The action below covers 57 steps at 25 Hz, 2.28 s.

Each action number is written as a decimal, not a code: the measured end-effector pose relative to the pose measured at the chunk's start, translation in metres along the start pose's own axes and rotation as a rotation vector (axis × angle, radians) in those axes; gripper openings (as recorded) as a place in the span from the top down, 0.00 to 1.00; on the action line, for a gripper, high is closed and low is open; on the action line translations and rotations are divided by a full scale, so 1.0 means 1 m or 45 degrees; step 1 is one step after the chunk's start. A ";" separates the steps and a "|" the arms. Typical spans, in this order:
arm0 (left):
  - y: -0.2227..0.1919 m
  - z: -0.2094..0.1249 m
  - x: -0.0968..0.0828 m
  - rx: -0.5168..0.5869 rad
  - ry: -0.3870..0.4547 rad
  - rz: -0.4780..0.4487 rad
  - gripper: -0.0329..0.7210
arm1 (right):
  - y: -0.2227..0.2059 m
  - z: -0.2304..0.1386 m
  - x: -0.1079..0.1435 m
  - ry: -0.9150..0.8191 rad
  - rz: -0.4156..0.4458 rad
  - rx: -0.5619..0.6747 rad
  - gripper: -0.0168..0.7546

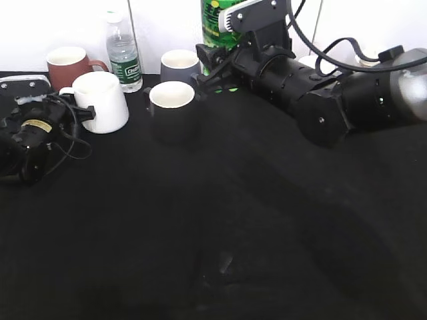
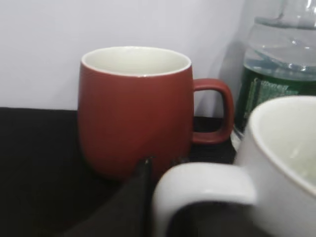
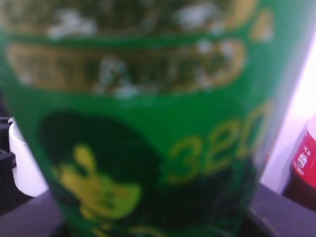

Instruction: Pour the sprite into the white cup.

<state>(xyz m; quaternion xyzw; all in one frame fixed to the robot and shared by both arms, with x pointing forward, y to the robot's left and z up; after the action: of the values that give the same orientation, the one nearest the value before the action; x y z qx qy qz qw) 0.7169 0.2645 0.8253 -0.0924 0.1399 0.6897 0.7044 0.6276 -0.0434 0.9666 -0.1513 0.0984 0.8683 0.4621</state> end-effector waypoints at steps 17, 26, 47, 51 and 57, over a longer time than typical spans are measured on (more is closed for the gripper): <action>0.154 0.059 -0.065 0.130 -0.048 -0.220 0.47 | -0.001 -0.106 -0.044 -0.129 -0.297 0.269 0.46; 0.165 0.070 -0.077 0.264 -0.080 -0.227 0.47 | -0.029 -0.158 -0.028 -0.116 -0.299 0.265 0.37; 0.284 0.124 -0.057 1.750 -0.231 0.477 0.27 | 0.161 0.008 -0.056 -0.162 0.237 1.570 0.22; 0.358 0.201 -0.068 1.288 -0.175 0.280 0.27 | 0.255 0.075 -0.076 -0.119 0.116 1.416 0.22; 0.444 0.206 -0.050 0.857 -0.182 0.087 0.27 | 0.389 0.078 -0.059 -0.135 -0.028 1.062 0.22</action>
<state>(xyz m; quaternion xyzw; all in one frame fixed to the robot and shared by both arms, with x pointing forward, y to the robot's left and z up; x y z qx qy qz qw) 0.2882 0.2974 1.0638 0.1986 0.3128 0.6329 0.6798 0.3219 -0.2801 1.0721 0.0925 0.4160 0.7557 0.4974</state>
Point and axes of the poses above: a point on each arm's last joint axis where the gripper is mounted, y pointing back along that axis away from the gripper, x along the wrist's bending axis when the last joint is at zero, z = x × y, the point moved 4 cm from there along -y, pointing out along that axis toward the gripper, and after that the axes turned 15 degrees about y, right-handed, at the moved point
